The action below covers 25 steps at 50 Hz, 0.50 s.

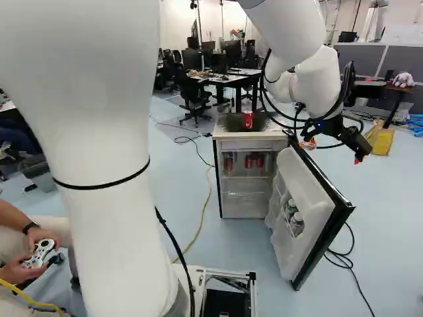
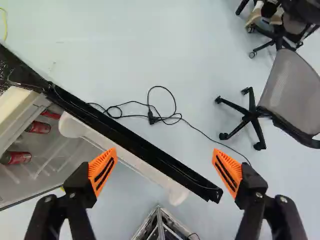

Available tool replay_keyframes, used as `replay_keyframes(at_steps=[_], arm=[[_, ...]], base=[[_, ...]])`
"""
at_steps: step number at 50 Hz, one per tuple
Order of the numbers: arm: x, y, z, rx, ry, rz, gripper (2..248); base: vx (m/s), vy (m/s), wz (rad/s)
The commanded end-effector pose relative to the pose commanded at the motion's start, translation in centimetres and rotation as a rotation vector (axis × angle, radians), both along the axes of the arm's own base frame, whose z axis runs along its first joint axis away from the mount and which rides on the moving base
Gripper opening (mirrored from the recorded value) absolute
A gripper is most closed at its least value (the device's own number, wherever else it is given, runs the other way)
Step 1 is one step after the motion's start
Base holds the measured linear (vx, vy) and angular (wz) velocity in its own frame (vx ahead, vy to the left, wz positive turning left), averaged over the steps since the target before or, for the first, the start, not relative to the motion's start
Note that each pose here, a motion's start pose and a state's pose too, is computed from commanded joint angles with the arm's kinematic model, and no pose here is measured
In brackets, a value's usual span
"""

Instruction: Grab a drink from the fridge

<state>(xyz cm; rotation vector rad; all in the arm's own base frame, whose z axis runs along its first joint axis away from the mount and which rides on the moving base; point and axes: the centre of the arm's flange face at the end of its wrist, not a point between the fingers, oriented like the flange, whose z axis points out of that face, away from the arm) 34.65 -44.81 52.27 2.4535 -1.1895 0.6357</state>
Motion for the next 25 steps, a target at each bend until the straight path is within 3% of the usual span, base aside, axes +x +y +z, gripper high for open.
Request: replay_keyframes(at_steps=[25], arm=[[0.4,-3.6,-0.9,0.153,0.051,-0.133,247]], base=[[0.0,0.0,0.0]])
